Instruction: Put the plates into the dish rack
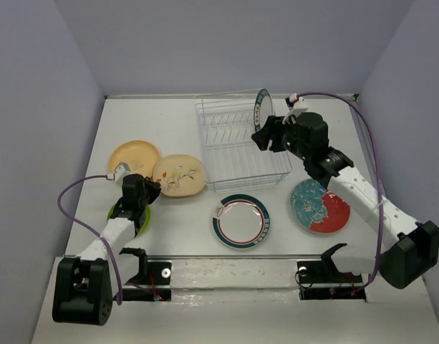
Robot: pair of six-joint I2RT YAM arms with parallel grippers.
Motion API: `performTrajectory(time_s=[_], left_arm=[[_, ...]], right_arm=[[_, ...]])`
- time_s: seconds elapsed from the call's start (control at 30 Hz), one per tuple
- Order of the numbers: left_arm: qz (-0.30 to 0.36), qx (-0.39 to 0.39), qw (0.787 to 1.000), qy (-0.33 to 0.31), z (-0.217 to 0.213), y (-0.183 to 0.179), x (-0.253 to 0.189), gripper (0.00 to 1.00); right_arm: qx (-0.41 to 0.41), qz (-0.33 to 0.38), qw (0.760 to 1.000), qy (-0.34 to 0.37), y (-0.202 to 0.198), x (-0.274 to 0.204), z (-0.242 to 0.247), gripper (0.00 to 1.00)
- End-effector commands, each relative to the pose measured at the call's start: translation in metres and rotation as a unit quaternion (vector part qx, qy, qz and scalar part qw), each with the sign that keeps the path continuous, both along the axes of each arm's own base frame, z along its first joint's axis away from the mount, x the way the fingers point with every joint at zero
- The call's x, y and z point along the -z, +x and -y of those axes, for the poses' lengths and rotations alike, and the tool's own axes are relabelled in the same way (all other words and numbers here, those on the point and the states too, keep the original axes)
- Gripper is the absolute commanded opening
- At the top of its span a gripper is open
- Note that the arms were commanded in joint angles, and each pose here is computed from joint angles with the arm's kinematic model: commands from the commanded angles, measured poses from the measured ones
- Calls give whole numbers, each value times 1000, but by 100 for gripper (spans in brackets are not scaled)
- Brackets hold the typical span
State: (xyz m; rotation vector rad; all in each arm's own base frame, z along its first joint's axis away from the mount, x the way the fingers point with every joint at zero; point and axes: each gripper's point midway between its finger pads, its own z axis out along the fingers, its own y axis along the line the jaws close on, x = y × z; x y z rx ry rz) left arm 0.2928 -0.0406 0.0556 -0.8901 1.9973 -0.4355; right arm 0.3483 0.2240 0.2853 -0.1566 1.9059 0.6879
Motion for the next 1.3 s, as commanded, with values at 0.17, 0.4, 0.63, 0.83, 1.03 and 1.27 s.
performTrajectory(time_s=[0.17, 0.4, 0.63, 0.83, 1.03, 1.27], left_arm=[[53, 3, 998, 18, -5, -14, -31, 5], [105, 0, 994, 43, -12, -15, -84, 5], [136, 5, 989, 64, -15, -14, -124, 5], [171, 0, 982, 77, -19, -15, -160, 5], [201, 3, 976, 83, -20, -19, -189, 5], [251, -19, 961, 114, -33, -32, -252, 5]], right_arm=[[-40, 10, 999, 34, -6, -20, -22, 65], [-123, 0, 990, 67, -20, -31, -56, 69], [-283, 16, 956, 75, -44, -44, -104, 71], [-361, 6, 929, 86, -44, -46, -129, 71], [-408, -10, 908, 91, -38, -36, -150, 74], [-426, -13, 901, 84, -19, -28, -166, 84]])
